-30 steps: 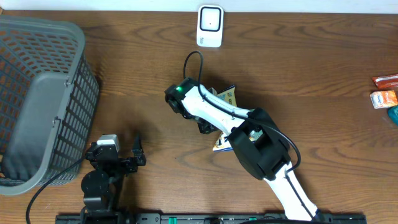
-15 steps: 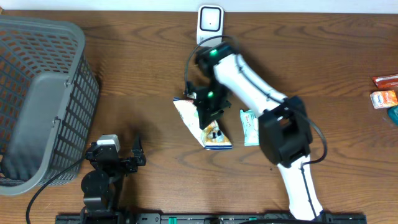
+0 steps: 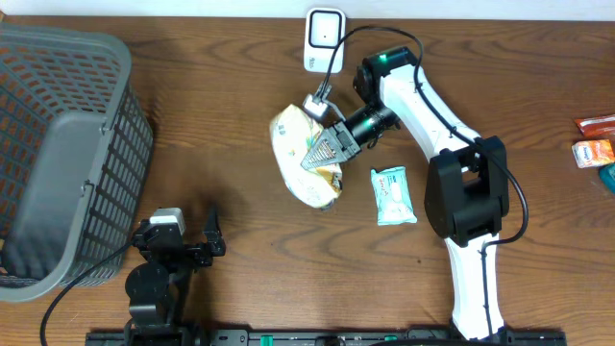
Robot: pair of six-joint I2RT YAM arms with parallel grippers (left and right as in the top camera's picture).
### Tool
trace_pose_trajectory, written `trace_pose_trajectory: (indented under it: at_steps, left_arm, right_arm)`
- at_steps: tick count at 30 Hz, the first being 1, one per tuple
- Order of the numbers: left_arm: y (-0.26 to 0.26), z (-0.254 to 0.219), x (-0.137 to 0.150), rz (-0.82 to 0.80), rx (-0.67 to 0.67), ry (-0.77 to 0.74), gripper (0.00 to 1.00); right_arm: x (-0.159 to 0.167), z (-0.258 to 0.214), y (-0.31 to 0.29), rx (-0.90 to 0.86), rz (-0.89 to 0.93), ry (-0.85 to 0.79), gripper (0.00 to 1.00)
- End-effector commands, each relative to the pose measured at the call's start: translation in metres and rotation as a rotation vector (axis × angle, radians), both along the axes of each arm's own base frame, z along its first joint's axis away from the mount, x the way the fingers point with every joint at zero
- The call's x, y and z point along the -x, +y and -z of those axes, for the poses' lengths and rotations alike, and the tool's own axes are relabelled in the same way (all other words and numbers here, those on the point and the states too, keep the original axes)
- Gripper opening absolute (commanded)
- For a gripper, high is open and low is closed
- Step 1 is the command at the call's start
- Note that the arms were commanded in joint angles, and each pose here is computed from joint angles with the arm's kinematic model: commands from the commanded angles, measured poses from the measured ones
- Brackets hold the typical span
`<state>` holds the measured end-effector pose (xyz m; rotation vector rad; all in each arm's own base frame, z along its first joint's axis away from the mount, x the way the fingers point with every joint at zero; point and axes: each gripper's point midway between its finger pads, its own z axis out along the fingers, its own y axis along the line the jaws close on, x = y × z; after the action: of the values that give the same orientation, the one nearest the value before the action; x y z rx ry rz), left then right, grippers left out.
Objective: Scan the item barcode
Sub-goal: 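Reach the right gripper to the white snack bag and grasp it, then lift the white snack bag and hold it at the scanner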
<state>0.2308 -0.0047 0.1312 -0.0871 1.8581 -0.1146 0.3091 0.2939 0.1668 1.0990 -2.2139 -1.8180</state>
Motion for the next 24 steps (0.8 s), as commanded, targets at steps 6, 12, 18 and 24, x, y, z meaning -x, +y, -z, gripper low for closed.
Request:
trace_pose_trajectory:
  at_steps: [6, 12, 18, 24]
  left_arm:
    - [-0.002, 0.012, 0.002, 0.015, -0.012, 0.037, 0.98]
    - [-0.002, 0.012, 0.002, 0.015, -0.011, 0.037, 0.98]
    - [-0.002, 0.012, 0.002, 0.015, -0.011, 0.037, 0.98]
    - [-0.002, 0.012, 0.002, 0.015, -0.011, 0.037, 0.98]
  right_arm:
    - [-0.010, -0.052, 0.017, -0.435, 0.030, -0.333, 0.01]
    - [-0.009, -0.060, 0.023, -0.518, 0.031, -0.407, 0.01]
    - [-0.002, -0.060, 0.030, -0.532, 0.006, -0.422, 0.01]
    - [0.000, -0.054, 0.029, -0.506, -0.017, -0.432, 0.01]
